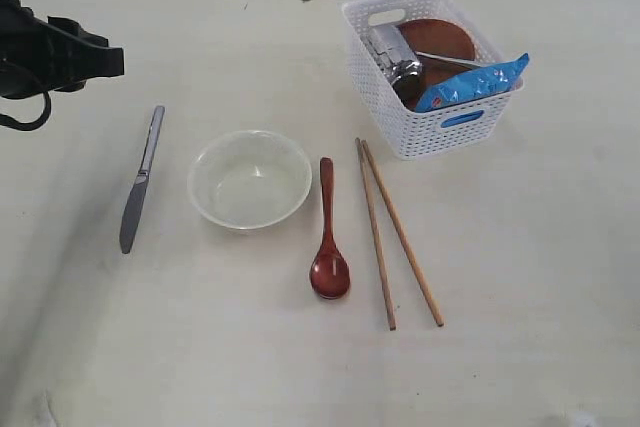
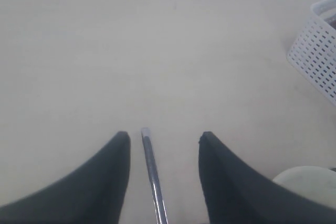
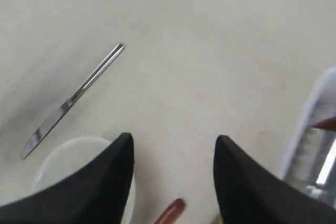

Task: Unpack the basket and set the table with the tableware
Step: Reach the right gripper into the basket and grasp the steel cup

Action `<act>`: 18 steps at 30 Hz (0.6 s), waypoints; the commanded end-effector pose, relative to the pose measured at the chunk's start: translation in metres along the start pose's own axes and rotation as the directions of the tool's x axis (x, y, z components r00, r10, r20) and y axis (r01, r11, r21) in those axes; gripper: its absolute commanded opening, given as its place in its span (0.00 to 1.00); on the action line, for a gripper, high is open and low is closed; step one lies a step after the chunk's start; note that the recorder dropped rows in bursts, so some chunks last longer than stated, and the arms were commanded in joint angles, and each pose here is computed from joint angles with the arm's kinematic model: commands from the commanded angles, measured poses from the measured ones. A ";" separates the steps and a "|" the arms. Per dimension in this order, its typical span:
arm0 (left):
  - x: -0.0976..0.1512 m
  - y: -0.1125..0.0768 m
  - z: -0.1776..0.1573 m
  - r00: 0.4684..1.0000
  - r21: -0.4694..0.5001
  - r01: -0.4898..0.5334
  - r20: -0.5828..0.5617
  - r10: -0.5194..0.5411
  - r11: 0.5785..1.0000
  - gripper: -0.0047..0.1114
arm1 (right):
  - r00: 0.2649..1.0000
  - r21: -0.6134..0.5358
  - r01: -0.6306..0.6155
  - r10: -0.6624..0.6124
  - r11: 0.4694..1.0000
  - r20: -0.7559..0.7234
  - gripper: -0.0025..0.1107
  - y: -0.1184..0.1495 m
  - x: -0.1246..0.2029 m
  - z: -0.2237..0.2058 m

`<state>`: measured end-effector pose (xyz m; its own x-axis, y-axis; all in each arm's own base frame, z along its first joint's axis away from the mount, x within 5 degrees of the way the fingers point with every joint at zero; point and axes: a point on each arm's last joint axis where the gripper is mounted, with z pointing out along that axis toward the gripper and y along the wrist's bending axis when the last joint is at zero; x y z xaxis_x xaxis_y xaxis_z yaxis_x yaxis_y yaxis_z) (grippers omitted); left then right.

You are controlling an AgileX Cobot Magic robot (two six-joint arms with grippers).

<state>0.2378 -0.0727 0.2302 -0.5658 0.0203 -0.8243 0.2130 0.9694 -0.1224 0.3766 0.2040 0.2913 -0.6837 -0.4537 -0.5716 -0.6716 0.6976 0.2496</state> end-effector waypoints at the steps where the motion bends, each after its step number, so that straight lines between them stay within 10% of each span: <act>1: 0.000 0.001 -0.002 1.000 -0.003 -0.004 0.006 0.004 1.000 0.39 | 0.996 0.172 -0.073 0.063 0.982 0.063 0.42 -0.035 -0.003 -0.041; 8: 0.000 0.001 -0.002 1.000 -0.002 -0.004 0.008 0.004 1.000 0.39 | 0.985 0.436 -0.054 0.118 0.899 -0.123 0.42 -0.075 0.021 -0.057; 18: 0.000 0.001 -0.002 1.000 -0.002 -0.004 0.008 0.004 1.000 0.39 | 0.980 0.401 0.048 0.034 0.915 -0.195 0.65 -0.077 0.022 -0.013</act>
<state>0.2378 -0.0727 0.2302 -0.5658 0.0203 -0.8243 0.2130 0.9694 -0.1224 0.4061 0.1264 0.2795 -0.7664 -0.4919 -0.4132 -0.4991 0.8609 -0.0991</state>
